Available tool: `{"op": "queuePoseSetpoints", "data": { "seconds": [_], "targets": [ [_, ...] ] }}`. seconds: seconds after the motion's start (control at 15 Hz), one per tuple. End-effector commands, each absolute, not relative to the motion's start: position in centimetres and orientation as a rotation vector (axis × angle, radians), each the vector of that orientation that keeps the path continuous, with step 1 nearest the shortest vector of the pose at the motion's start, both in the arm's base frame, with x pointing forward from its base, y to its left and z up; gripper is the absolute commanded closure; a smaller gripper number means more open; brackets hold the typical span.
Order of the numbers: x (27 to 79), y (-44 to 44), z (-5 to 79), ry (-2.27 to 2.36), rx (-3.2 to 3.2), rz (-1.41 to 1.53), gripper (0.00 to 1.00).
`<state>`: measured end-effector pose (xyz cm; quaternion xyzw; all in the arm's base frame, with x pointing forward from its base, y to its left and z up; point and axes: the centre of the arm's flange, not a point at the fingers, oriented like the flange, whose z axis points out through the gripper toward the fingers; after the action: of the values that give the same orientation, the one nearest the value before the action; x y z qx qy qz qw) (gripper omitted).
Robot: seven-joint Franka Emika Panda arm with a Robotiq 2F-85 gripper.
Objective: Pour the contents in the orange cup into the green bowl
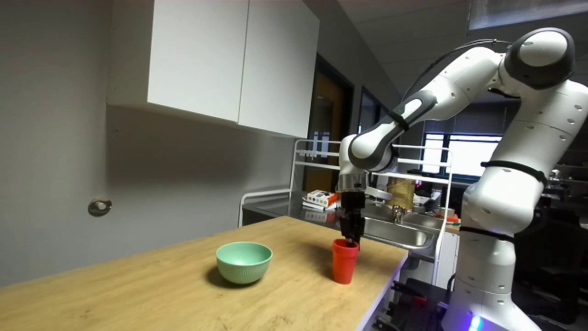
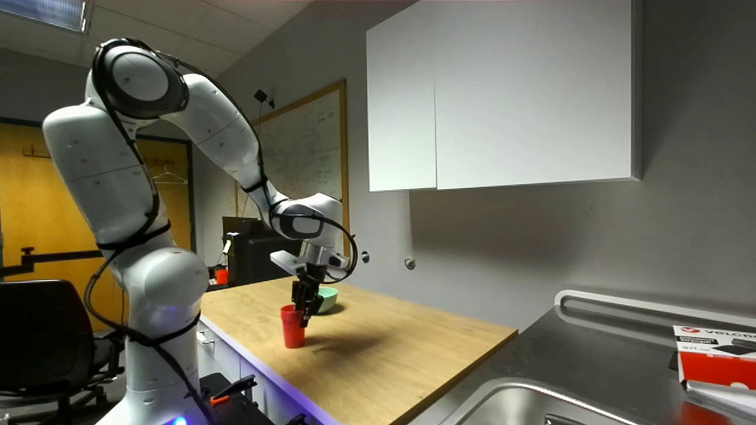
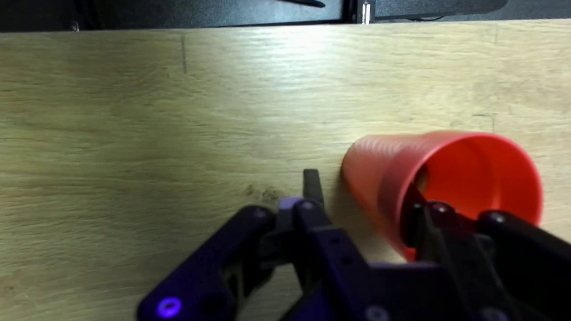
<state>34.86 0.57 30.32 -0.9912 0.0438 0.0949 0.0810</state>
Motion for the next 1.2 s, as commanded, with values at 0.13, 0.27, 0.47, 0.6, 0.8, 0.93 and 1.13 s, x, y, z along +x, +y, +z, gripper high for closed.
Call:
{"op": "queuePoseSetpoints", "data": {
  "seconds": [0.13,0.27,0.47,0.6,0.8,0.93,1.13],
  "targets": [
    [35.7,0.9,30.4,0.147,-2.948,0.270,0.99],
    [35.8,1.0,30.5,0.168,-2.948,0.278,1.00],
    [36.1,1.4,30.8,0.242,-2.968,0.292,0.98],
    [36.5,2.3,31.6,0.304,-2.992,0.291,0.98],
    [37.8,4.7,33.7,0.401,-3.050,0.260,0.98],
    [39.2,6.8,35.5,0.455,-3.104,0.229,0.98],
    [41.4,10.2,38.5,0.535,-3.188,0.180,0.98]
  ]
}}
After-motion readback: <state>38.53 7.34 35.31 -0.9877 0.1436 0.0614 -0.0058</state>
